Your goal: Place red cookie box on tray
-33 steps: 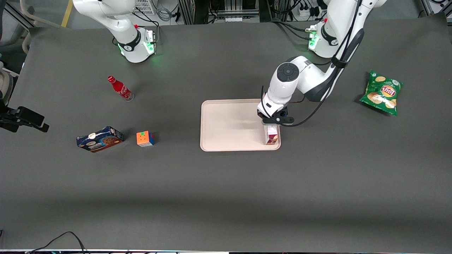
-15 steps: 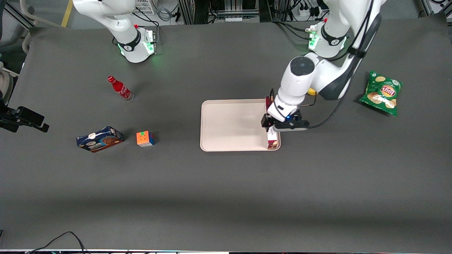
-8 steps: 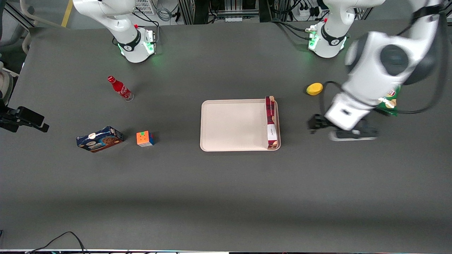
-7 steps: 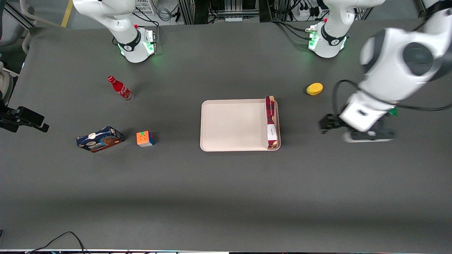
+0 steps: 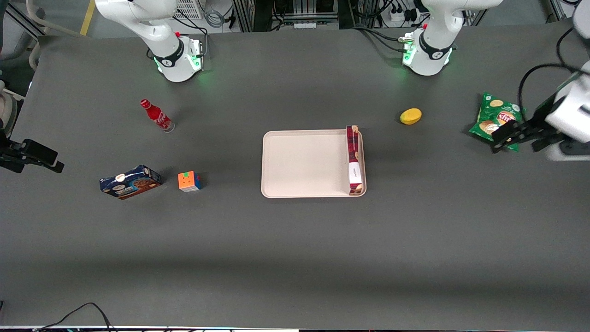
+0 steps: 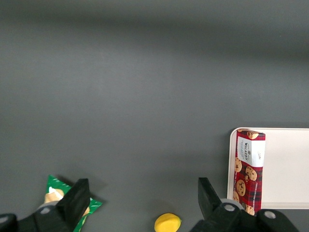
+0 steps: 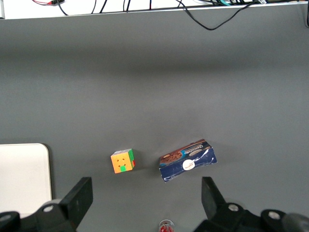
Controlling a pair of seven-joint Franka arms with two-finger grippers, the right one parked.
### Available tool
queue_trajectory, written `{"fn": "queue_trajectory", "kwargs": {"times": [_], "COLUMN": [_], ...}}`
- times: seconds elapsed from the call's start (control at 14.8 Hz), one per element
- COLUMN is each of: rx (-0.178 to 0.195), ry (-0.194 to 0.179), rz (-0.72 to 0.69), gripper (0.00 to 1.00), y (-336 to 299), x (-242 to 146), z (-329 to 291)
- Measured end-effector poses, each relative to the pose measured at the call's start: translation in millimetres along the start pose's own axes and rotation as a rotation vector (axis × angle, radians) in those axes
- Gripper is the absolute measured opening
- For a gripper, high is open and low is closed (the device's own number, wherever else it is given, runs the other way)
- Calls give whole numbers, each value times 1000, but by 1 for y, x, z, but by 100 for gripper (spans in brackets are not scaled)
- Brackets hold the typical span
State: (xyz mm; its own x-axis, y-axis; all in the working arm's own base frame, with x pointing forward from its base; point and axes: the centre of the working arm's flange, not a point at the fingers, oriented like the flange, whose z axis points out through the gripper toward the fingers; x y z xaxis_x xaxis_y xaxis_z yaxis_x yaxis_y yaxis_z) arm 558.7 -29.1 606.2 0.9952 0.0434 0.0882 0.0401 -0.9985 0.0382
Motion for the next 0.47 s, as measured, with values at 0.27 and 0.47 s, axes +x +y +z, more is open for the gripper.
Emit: {"fn": "queue_trajectory", "kwargs": {"times": [0.27, 0.47], "rx": [23, 51], "ry": [44, 46], "rz": [32, 38], "gripper": [100, 100], "y": [-18, -23], "x": [-15, -16], "z": [-33, -34]}}
